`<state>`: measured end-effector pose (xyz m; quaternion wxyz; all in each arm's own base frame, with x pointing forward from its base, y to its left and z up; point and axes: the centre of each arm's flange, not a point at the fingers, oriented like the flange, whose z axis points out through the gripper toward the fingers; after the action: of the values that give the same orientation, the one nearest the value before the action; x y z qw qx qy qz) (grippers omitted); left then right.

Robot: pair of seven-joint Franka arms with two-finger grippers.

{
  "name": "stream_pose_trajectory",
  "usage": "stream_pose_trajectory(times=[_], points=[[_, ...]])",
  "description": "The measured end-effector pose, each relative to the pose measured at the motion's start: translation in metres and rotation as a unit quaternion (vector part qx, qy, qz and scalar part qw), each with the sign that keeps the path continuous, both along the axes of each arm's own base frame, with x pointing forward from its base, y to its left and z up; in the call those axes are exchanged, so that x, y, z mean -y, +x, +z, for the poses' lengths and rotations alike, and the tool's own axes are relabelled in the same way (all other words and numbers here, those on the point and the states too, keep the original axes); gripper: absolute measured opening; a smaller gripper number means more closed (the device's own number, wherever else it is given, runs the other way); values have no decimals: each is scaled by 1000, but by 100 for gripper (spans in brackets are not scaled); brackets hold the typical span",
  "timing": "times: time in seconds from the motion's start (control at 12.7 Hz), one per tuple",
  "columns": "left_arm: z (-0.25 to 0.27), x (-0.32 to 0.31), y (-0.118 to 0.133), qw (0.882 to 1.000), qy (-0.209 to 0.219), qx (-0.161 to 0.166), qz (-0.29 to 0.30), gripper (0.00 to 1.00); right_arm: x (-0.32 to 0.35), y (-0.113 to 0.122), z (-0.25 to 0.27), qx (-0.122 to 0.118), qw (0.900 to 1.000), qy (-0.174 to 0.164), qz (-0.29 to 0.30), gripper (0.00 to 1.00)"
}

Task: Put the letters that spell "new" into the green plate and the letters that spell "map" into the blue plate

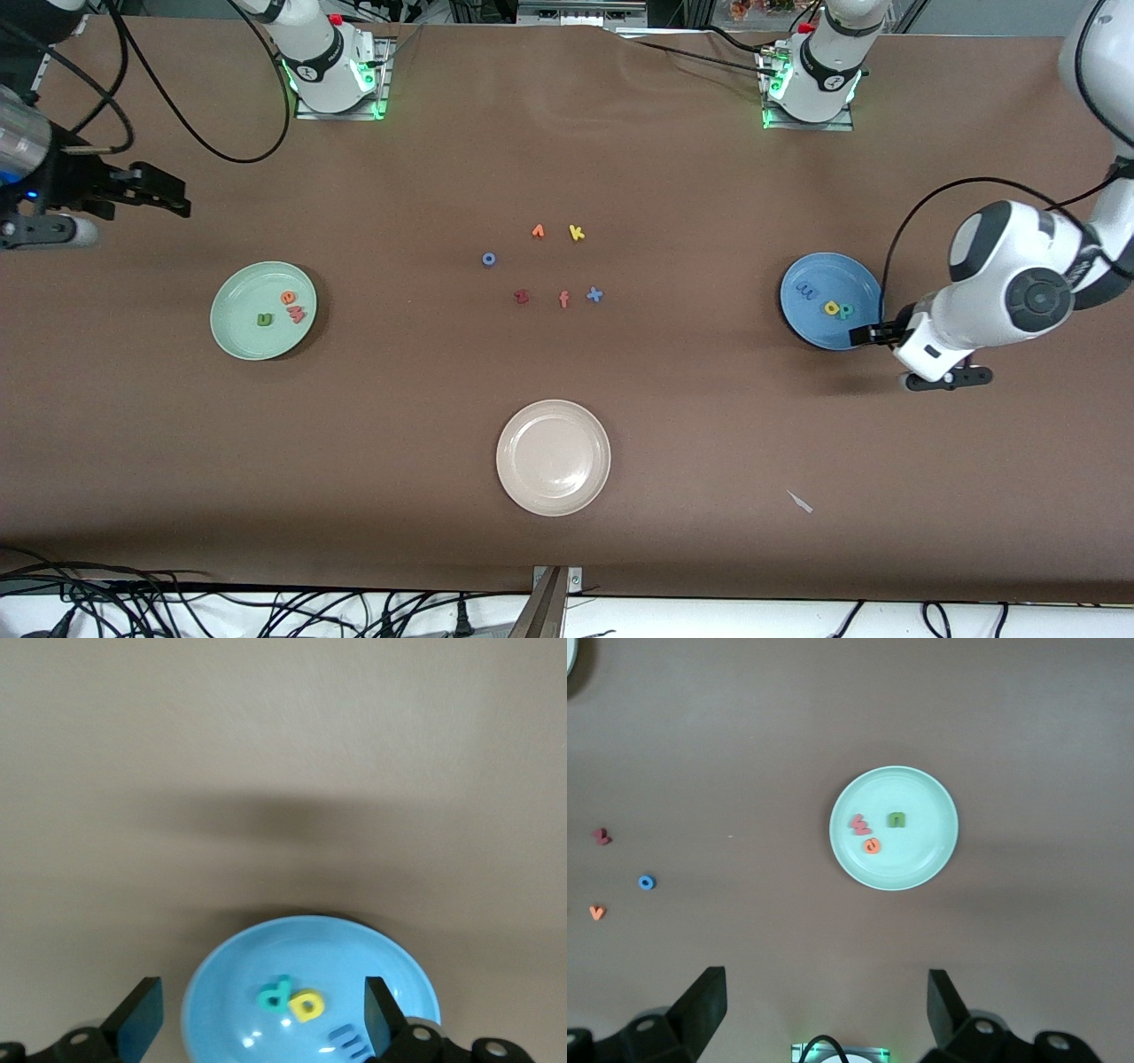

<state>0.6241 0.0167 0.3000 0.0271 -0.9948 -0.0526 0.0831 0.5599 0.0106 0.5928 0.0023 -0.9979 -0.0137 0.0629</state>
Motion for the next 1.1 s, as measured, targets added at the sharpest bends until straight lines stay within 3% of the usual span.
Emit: stream_pose_trajectory(times=[0.39, 0.63, 1.1], points=[[100, -28, 29, 1000, 16, 4, -24, 100, 7, 3, -1, 7, 1000, -1, -7, 100], [132, -34, 35, 1000, 15, 17, -21, 100, 2, 7, 0, 20, 1000, -1, -3, 100], [186, -29, 39, 999, 11, 28, -17, 100, 2, 8, 0, 24, 1000, -1, -2, 100]])
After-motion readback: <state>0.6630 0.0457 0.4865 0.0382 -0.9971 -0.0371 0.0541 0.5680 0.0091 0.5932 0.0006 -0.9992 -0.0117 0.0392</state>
